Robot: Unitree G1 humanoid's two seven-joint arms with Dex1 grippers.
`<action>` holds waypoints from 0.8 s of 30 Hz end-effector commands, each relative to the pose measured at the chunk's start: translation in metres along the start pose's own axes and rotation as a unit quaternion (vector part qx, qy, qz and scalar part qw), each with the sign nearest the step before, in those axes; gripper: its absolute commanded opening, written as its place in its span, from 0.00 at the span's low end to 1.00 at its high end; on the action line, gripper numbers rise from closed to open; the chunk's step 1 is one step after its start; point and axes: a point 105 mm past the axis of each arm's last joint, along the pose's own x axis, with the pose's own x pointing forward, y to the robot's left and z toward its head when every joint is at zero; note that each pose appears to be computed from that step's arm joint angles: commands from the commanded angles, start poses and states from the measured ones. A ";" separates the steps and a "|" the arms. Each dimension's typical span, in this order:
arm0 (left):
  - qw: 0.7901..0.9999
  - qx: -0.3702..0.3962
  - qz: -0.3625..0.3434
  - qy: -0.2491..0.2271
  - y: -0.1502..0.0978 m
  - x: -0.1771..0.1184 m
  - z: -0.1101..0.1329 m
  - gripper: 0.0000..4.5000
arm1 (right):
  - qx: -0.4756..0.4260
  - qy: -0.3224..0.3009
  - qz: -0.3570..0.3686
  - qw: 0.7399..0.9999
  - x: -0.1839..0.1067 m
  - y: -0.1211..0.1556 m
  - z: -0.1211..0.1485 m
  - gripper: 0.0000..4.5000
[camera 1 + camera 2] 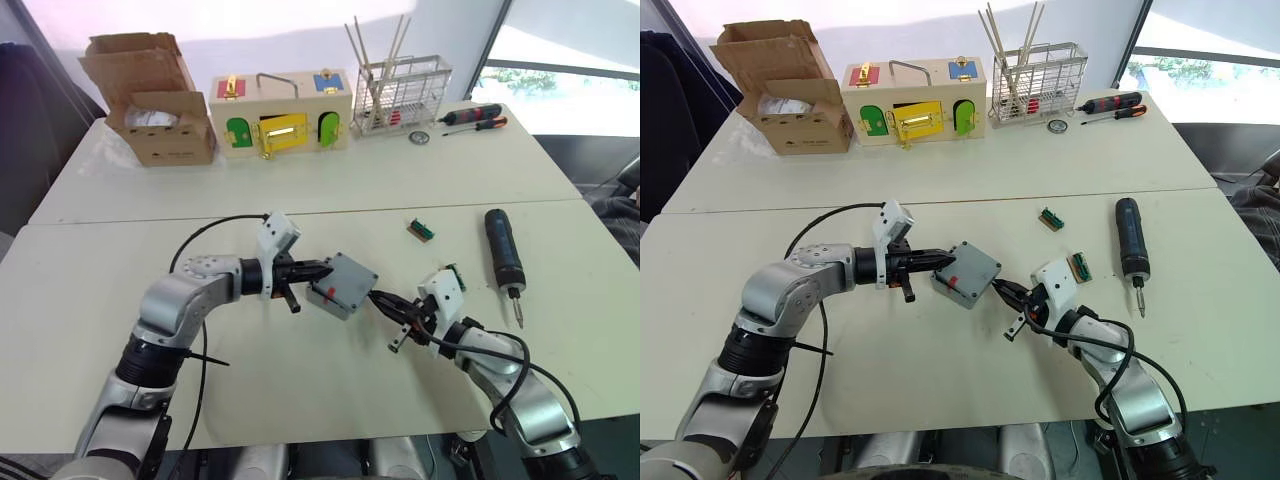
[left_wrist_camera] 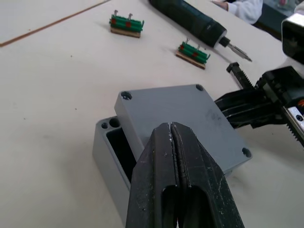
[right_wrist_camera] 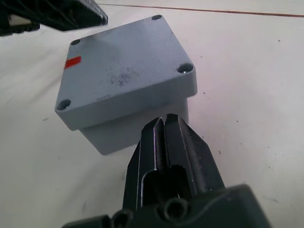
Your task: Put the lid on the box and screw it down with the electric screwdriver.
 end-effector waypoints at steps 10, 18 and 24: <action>0.996 0.010 0.072 -0.058 0.028 -0.020 0.028 0.00 | -0.025 -0.015 -0.026 0.999 -0.016 -0.013 0.017 0.02; 0.998 0.001 0.056 -0.028 0.029 -0.010 0.005 0.00 | -0.015 -0.023 -0.034 0.999 -0.016 -0.010 0.024 0.02; 0.999 0.012 0.041 -0.010 0.026 -0.004 -0.001 0.00 | -0.014 -0.025 -0.022 0.999 -0.011 -0.006 0.024 0.02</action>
